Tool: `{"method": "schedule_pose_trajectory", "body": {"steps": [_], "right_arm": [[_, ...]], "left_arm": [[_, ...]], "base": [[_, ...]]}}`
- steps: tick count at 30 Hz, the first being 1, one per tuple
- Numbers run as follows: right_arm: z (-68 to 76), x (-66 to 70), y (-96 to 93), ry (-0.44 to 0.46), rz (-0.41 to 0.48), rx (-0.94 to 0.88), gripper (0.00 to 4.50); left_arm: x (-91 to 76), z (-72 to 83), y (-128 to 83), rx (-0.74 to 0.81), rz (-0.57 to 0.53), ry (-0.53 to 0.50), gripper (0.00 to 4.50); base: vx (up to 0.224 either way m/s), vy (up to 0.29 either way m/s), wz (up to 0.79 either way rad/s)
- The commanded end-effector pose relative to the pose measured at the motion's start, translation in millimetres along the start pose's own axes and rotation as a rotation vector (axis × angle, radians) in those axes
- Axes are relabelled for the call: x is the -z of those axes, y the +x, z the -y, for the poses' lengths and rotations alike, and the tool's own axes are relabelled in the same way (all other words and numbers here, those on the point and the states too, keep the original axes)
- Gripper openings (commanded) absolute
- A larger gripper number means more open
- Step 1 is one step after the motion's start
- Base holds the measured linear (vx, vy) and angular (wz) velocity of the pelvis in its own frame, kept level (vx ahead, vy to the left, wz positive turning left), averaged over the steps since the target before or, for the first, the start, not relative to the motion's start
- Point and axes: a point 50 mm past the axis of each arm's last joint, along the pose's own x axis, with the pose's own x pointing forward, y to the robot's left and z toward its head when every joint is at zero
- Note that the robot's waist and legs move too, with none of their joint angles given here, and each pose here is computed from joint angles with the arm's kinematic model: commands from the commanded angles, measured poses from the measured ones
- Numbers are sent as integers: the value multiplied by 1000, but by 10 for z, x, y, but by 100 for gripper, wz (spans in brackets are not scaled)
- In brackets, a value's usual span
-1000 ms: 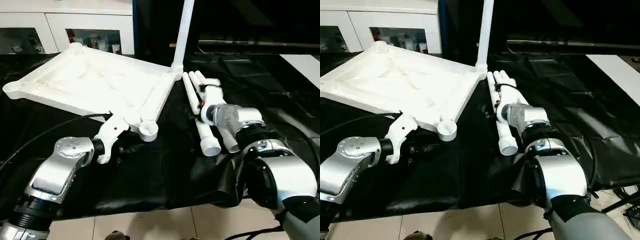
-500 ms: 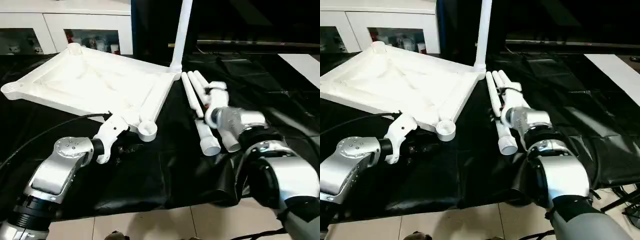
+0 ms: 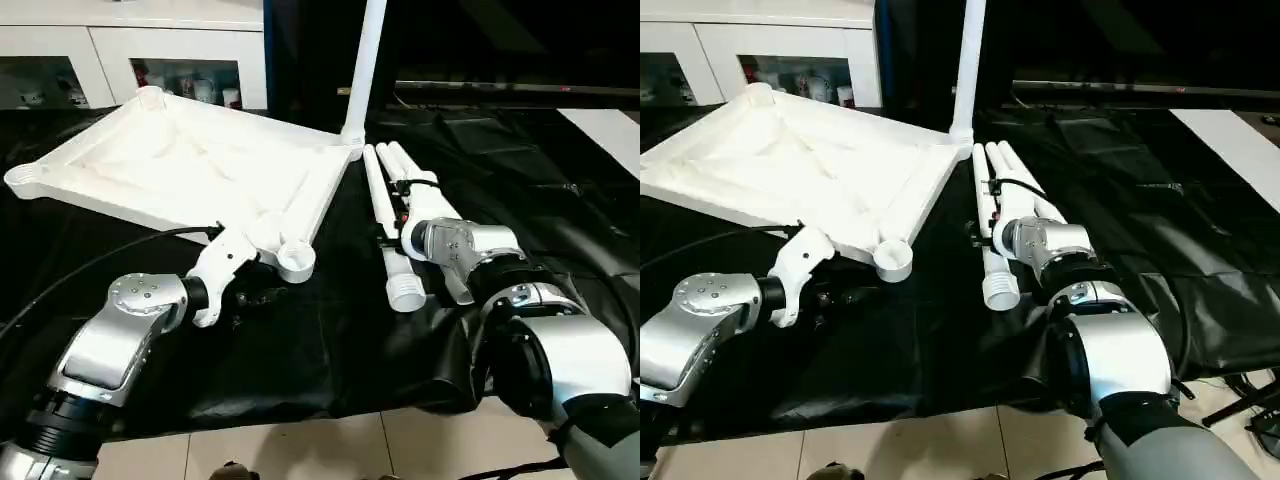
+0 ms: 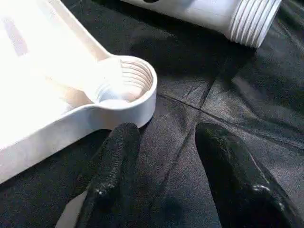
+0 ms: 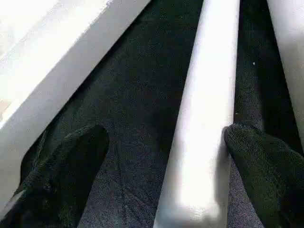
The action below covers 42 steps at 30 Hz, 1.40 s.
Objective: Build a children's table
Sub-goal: Pick table leg
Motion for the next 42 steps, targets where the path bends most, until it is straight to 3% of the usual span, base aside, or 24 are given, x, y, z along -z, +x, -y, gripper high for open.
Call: {"method": "schedule_pose_trajectory", "body": {"steps": [1, 7, 13, 18, 22, 23, 26, 36, 42], "right_arm": [[-7, 20, 9, 16, 2, -7, 444], [-113, 38, 35, 81, 3, -82, 444], [-103, 102, 54, 84, -13, -56, 444], [-172, 252, 104, 119, -66, -62, 444], [-242, 401, 144, 68, -141, -48, 444], [-247, 412, 147, 61, -148, -46, 407], [-252, 405, 150, 67, -143, -36, 403], [-116, 322, 108, 57, -121, 37, 301], [-31, 289, 77, 67, -111, 58, 249]], "left_arm": [[-62, -10, 9, 2, 9, 25, 237], [-61, -24, -7, -5, 7, 30, 237], [-57, -23, -17, -5, 3, 34, 237], [-53, -23, -12, -1, -3, 39, 237], [-67, -21, -1, 1, -4, 44, 237], [-69, -22, -1, 1, -4, 45, 237], [-71, -23, -8, -2, -4, 45, 237], [-111, 23, -26, 49, 9, 56, 237], [-148, 4, 7, 6, 20, 113, 290]], "base": [[0, 0, 0], [0, 0, 0], [0, 0, 0], [0, 0, 0], [0, 0, 0], [0, 0, 0], [0, 0, 0], [0, 0, 0], [0, 0, 0]]}}
